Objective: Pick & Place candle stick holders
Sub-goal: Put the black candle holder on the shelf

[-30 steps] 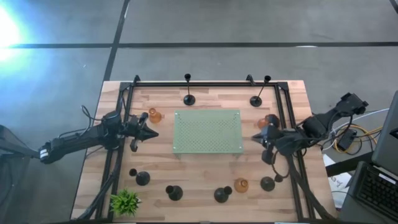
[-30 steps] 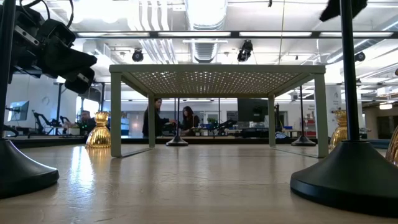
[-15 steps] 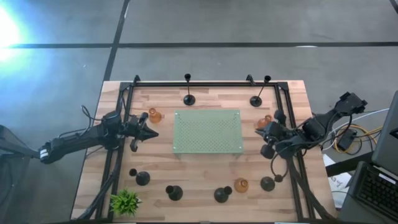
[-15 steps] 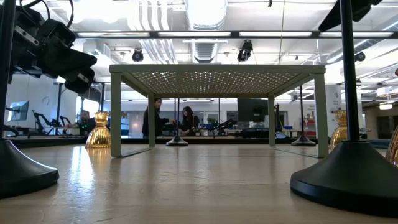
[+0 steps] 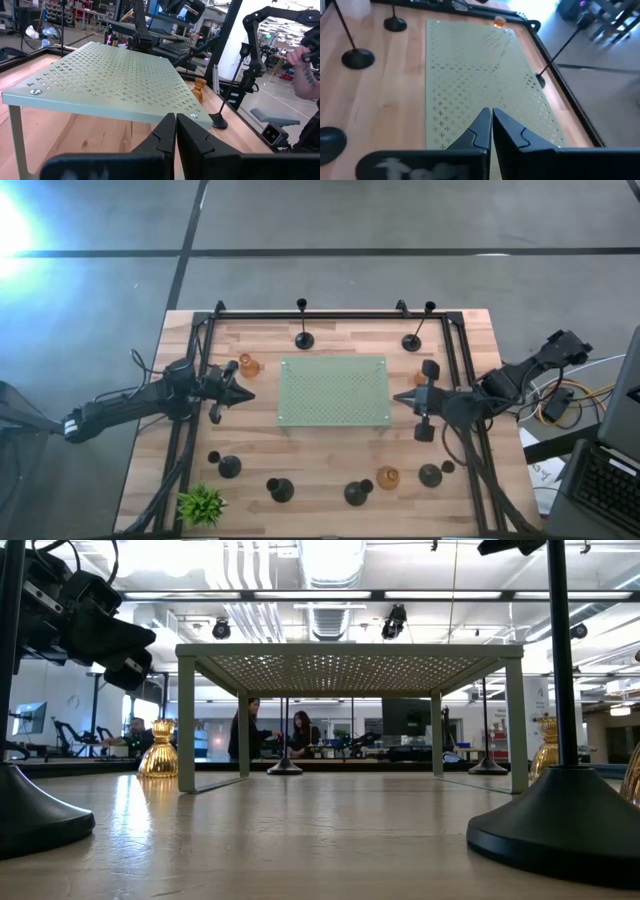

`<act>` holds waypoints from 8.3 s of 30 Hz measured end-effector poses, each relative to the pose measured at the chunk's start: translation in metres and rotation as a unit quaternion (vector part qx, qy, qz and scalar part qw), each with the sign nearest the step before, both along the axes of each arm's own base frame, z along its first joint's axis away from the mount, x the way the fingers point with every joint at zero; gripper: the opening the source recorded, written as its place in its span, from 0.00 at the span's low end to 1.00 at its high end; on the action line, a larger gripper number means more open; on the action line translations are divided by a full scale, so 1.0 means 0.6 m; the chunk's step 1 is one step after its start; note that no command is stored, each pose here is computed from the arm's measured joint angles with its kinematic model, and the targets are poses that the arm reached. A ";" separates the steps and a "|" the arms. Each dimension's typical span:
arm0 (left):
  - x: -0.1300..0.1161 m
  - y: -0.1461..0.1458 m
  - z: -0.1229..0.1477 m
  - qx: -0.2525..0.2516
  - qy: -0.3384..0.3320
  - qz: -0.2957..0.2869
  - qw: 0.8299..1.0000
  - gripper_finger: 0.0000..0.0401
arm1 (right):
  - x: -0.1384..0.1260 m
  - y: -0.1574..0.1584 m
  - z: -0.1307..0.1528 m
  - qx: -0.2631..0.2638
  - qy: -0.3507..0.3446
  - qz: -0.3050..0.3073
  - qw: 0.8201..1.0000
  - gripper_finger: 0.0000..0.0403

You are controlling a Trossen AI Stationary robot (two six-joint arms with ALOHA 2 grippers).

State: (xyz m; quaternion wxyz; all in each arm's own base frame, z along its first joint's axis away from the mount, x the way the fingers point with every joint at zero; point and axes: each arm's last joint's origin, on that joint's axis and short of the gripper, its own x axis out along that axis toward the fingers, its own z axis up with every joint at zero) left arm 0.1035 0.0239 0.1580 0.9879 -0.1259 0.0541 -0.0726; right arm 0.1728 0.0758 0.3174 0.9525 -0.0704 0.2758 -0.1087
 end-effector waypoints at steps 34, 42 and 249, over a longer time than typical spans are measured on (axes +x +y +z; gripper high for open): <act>0.001 0.005 0.002 -0.034 -0.001 0.052 0.998 0.05 | -0.032 -0.018 -0.004 0.121 0.062 -0.061 0.989 0.02; 0.001 0.005 0.003 -0.028 -0.003 0.052 0.998 0.05 | -0.093 -0.008 -0.006 0.210 0.247 -0.157 0.933 0.02; 0.007 -0.005 -0.010 -0.129 0.060 -0.029 0.989 0.52 | 0.337 -0.182 0.077 0.092 0.105 0.081 0.987 0.03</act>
